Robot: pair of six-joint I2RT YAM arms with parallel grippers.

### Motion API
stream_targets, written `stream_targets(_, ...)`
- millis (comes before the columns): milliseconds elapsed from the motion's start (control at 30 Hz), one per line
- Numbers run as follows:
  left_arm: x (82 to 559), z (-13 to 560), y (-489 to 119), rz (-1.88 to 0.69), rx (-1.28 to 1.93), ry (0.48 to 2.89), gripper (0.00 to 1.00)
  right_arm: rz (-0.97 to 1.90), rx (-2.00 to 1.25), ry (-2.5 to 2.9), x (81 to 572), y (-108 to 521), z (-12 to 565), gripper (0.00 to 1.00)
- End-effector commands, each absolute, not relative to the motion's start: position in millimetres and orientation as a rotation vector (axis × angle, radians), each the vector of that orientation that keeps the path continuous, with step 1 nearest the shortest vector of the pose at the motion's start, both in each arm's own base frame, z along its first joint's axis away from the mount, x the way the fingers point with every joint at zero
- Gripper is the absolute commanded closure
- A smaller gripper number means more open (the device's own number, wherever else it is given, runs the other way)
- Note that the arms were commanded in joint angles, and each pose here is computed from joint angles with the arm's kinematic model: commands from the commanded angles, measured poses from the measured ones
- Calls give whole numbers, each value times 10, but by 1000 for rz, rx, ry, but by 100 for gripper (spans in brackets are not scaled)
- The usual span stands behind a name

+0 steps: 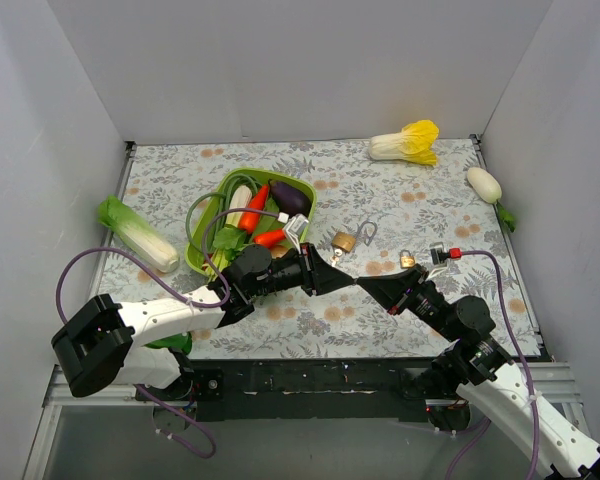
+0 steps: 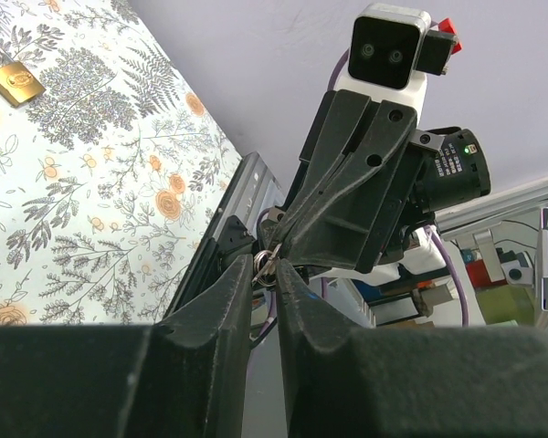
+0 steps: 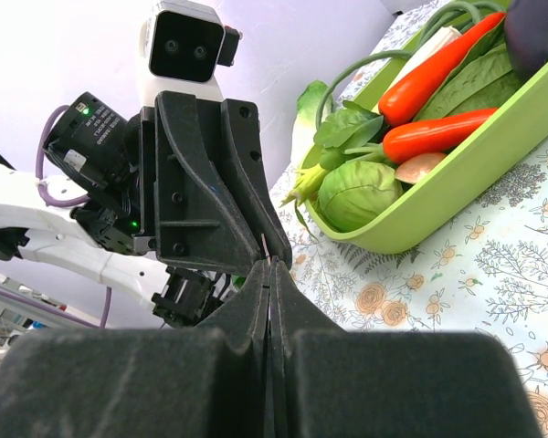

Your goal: Unlock with the key

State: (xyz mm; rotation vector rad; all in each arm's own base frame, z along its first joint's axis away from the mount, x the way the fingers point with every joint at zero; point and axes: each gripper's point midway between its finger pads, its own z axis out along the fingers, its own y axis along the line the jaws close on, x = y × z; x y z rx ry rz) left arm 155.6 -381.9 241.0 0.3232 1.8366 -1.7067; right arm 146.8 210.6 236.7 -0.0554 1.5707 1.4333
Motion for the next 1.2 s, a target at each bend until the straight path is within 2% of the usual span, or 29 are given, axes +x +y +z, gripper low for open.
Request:
stream_targets(0,1541,2657,-3816,-1733,330,1753,84,1425,-62,1506,1462,2066,2602,99)
stream_targets(333,1568,2703,-3787,-1745,291,1714,81,1437,-80,1513,1437,2087,2589,99)
stream_targets(500,1547,2701,-3803,-1759,302,1712,88,1436,-79,1516,1438,2087,2582,99)
stream_targets(667,1540,2692,-3760,-1748,296,1708,100,1428,-79,1528,1436,2079,2542,99)
stream_targets(1067,1419,2549,-3685,-1685,420,1751,100,1394,-115,1587,1382,2064,2441,99)
stream_targets(1167,1348,2543,-3668,-1699,465,1735,100,1391,-127,1593,1365,2061,2456,91)
